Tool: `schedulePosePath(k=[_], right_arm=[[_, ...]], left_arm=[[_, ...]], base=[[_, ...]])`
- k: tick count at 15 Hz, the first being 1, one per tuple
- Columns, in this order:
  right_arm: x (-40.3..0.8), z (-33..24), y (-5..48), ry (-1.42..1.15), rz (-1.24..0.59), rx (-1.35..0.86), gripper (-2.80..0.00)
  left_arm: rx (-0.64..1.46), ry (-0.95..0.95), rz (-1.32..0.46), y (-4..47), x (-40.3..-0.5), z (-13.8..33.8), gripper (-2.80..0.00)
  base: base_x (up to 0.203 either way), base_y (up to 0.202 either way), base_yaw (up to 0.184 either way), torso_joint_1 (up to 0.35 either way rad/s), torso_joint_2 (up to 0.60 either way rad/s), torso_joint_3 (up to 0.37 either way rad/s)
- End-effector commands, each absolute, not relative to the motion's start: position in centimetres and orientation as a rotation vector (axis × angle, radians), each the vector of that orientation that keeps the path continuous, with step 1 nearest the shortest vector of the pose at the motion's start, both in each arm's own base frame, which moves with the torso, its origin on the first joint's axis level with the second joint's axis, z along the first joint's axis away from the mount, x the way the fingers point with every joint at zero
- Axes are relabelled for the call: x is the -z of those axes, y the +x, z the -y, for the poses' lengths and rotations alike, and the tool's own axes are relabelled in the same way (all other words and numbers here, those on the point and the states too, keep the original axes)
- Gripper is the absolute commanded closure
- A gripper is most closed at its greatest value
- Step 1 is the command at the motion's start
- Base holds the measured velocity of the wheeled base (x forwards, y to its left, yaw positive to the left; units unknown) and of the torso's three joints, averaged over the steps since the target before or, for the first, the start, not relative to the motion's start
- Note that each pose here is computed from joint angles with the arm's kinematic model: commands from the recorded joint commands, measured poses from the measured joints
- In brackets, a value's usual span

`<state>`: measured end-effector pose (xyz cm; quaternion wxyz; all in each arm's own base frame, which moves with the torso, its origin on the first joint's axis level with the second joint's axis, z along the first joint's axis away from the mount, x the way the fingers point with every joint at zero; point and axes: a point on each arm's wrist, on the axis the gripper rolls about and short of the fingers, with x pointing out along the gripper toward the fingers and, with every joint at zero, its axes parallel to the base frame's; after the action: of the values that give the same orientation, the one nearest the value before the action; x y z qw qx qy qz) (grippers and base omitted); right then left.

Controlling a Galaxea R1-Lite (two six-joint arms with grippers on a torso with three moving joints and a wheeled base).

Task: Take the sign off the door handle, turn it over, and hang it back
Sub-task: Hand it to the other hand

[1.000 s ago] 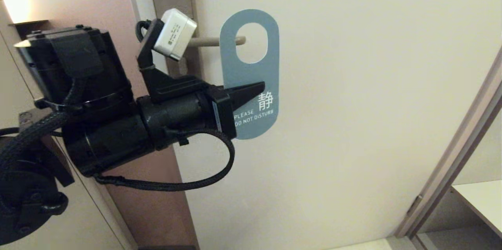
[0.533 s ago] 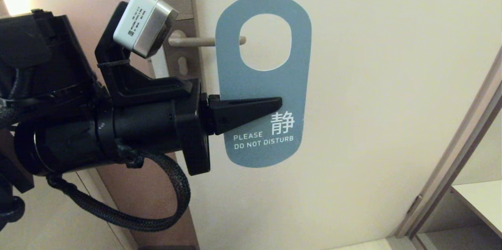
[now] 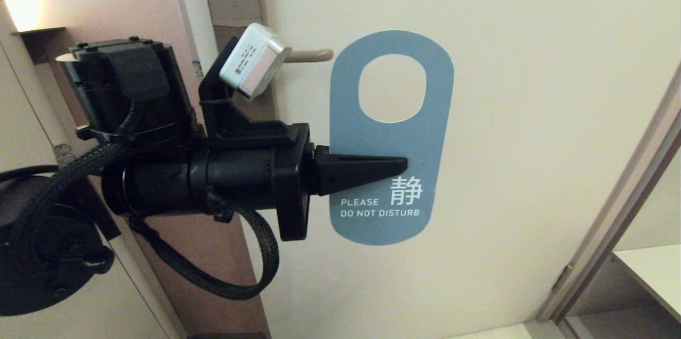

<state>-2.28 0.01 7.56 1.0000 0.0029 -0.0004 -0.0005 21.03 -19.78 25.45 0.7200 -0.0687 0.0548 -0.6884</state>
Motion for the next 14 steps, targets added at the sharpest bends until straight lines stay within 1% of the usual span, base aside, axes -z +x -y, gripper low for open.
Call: schedulePosePath(k=[1,6,10,14], right_arm=[[-7.6,0.0,-2.3,0.006,0.002,0.0,0.0],[-7.6,0.0,-2.3,-0.003,0.002,-0.002,0.0],[-7.6,0.0,-2.3,-0.003,0.002,-0.003,0.0],[-7.6,0.0,-2.4,-0.005,-0.018,-0.003,0.0]], left_arm=[[1.525,-0.156,-0.168,22.9,-23.8,20.9,0.0],[1.519,-0.166,-0.183,25.1,-21.5,22.1,0.0],[1.53,-0.213,-0.163,26.1,-21.4,23.2,0.0],[1.53,-0.214,-0.16,26.2,-21.2,23.3,0.0]], base=[[0.0,0.0,0.0,0.0,0.0,0.0],[0.0,0.0,0.0,0.0,0.0,0.0],[0.0,0.0,0.0,0.0,0.0,0.0],[0.0,0.0,0.0,0.0,0.0,0.0]])
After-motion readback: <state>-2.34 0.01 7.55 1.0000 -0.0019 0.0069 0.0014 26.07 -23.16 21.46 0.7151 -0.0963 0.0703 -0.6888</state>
